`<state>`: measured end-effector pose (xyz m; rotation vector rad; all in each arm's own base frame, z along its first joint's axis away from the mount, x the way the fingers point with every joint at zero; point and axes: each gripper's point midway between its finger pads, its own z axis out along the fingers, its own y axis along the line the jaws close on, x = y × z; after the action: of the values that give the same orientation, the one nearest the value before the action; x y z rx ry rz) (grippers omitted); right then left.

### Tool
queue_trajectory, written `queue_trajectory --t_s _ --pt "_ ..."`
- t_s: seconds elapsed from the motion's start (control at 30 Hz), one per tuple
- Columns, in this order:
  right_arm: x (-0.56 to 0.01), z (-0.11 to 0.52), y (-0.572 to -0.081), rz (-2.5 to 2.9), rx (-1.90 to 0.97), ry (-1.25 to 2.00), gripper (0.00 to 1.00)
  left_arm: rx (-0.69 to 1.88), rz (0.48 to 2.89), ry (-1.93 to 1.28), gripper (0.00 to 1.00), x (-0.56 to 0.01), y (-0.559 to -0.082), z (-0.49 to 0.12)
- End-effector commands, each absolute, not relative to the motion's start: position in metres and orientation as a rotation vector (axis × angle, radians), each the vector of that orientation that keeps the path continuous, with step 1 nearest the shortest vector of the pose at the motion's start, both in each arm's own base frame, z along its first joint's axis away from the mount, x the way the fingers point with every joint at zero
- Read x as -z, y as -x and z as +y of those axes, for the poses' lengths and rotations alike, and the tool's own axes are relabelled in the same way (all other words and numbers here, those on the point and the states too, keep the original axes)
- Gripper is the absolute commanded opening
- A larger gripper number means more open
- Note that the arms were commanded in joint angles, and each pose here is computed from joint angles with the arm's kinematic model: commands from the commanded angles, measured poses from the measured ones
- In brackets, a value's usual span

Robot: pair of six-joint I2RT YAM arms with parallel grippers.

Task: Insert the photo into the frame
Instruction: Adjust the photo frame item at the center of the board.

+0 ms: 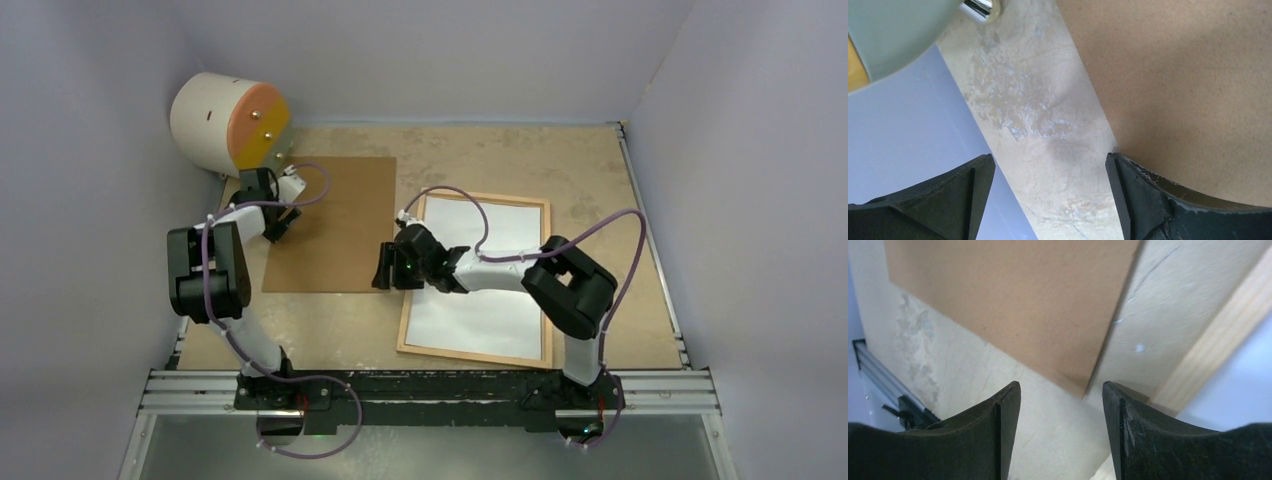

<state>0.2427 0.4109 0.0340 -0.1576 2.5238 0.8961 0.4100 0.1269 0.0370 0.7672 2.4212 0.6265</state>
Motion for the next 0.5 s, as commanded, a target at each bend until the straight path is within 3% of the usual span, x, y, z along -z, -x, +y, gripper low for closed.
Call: queue_trajectory --t_s 0.0,0.27,0.47 --pt "-0.039 0.37 -0.283 2.553 -0.673 0.077 0.66 -0.321 2.682 -0.931 0.89 0.016 -0.339 0.096" --pt "-0.023 0.378 -0.347 2.52 -0.623 -0.05 0.73 -0.429 2.605 -0.654 0.89 -0.05 -0.396 0.155" --pt "-0.002 0.392 -0.386 2.506 -0.549 -0.067 0.76 -0.521 2.603 -0.54 0.88 -0.04 -0.413 0.18"
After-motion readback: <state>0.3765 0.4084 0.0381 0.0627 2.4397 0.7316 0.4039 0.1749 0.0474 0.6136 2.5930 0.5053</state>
